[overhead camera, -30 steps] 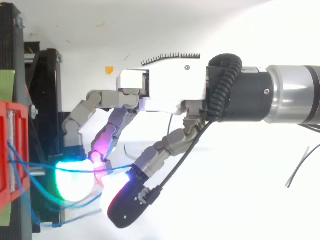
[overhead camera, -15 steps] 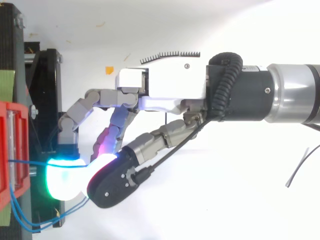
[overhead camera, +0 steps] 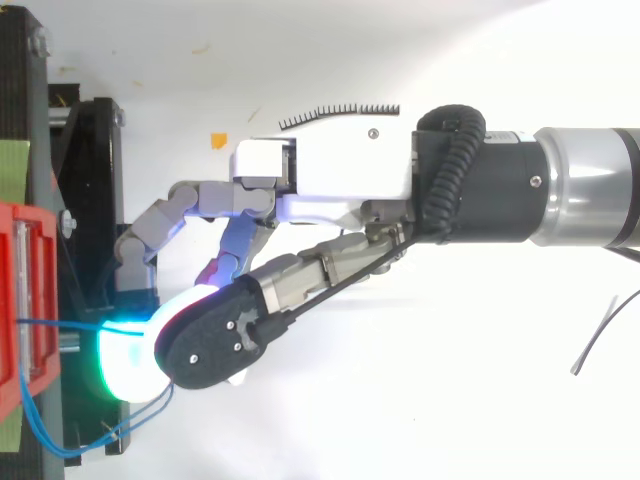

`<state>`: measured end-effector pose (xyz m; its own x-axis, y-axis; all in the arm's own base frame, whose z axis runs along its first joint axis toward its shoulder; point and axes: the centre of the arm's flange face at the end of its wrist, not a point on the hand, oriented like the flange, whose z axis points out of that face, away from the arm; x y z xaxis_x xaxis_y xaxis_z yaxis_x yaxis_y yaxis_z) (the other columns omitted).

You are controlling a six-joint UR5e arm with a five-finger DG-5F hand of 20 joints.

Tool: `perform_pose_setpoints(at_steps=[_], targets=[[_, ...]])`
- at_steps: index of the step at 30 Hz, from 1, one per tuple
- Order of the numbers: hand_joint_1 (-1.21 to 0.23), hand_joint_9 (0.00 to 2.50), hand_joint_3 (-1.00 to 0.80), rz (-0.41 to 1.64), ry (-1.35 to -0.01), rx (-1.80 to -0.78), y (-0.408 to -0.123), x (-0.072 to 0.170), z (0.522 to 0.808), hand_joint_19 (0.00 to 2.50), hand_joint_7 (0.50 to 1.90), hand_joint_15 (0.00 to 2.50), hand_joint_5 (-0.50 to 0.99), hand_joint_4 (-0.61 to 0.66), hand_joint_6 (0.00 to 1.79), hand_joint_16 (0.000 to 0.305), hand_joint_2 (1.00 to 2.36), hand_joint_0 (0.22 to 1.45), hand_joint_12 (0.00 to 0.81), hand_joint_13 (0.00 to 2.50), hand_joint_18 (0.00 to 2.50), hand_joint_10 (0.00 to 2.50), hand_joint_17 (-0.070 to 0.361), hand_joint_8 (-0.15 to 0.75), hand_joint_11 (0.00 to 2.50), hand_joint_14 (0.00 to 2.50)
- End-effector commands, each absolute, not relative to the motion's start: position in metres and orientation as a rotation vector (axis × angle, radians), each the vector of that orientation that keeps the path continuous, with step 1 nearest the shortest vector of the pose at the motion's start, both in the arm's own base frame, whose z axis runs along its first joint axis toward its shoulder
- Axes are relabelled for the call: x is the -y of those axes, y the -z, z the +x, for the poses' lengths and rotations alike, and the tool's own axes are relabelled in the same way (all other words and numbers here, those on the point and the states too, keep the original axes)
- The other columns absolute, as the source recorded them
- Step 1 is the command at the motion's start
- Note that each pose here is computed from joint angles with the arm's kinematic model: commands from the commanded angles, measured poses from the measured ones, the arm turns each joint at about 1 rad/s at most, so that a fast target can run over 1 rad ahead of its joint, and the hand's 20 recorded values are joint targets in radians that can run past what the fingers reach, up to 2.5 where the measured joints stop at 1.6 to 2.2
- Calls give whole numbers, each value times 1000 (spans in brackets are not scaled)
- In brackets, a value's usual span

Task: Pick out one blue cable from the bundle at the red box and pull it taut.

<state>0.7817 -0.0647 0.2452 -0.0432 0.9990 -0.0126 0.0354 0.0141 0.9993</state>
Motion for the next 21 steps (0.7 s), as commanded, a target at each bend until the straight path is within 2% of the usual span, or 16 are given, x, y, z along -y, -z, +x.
perform_pose_setpoints(at_steps=[1, 10, 21], targets=[[-551, 1195, -500, 1205, -1213, -1274, -245, 65, 782, 736, 858, 564, -116, -256, 845, 44, 1000, 579, 286, 884, 736, 34, 98, 177, 879, 24], [-699, 1211, -268, 1210, -1210, -1279, -244, 66, 781, 726, 860, 568, -115, -293, 887, 44, 1017, 584, 287, 911, 757, 34, 98, 180, 882, 23], [-735, 1211, -234, 1224, -1206, -1306, -242, 67, 778, 717, 847, 561, -116, -292, 903, 43, 1018, 598, 280, 913, 768, 33, 97, 183, 879, 26]])
